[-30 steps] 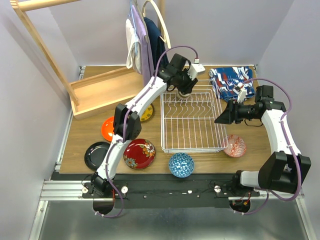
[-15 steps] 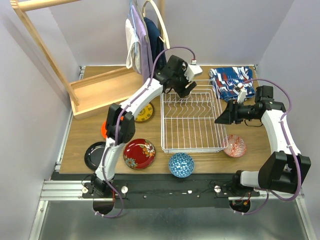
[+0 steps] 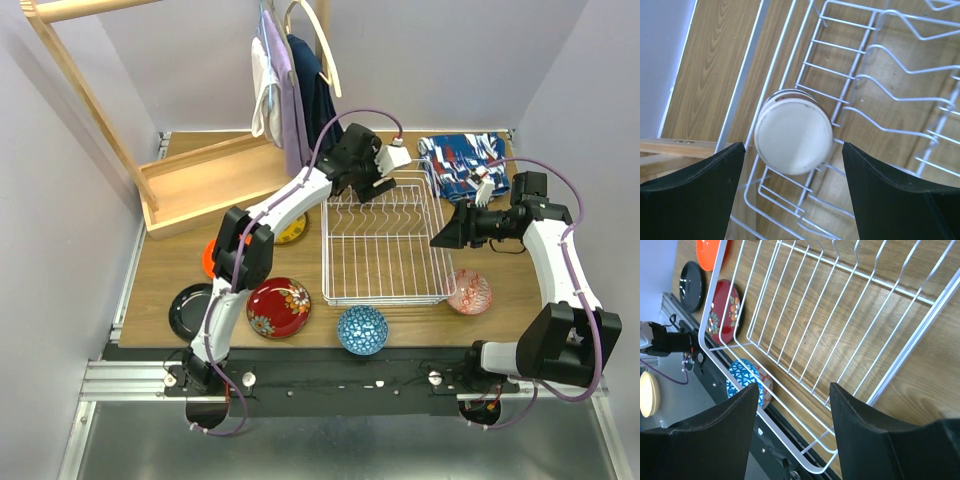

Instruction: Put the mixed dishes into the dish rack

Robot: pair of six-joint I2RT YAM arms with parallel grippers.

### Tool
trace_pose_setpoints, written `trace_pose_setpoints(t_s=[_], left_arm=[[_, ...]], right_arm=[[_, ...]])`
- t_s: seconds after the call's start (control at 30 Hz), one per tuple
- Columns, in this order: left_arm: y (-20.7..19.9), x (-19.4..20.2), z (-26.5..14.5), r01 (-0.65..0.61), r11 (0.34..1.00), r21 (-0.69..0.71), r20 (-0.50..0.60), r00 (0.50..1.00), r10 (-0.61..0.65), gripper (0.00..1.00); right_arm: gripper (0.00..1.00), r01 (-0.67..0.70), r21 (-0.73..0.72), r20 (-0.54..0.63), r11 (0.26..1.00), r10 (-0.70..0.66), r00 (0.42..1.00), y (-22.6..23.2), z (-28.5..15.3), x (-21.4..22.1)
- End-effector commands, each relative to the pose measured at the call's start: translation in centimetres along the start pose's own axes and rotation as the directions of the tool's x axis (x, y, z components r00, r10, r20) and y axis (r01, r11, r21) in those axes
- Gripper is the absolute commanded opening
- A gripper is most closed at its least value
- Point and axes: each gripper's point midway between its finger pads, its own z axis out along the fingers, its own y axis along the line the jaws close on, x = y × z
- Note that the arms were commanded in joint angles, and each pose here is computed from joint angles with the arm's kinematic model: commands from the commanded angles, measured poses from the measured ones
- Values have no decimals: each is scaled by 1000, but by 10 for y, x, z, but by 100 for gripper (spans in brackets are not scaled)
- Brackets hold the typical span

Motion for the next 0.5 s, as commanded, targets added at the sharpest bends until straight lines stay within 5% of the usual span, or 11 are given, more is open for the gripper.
trace_pose_setpoints(t_s=[0.0, 0.27, 0.47], left_arm=[[14, 1, 19, -46, 998, -49, -10, 999, 45, 88], [11, 10, 27, -71, 997, -23, -41, 997, 70, 88], [4, 21, 25, -77, 997, 14, -82, 994, 78, 70]], right_arm=[[66, 2, 30, 4, 1000, -2, 1000, -4, -3, -1], [66, -1, 37, 6, 999, 1, 1000, -7, -4, -1], [66, -9, 36, 5, 999, 9, 1000, -9, -2, 0]])
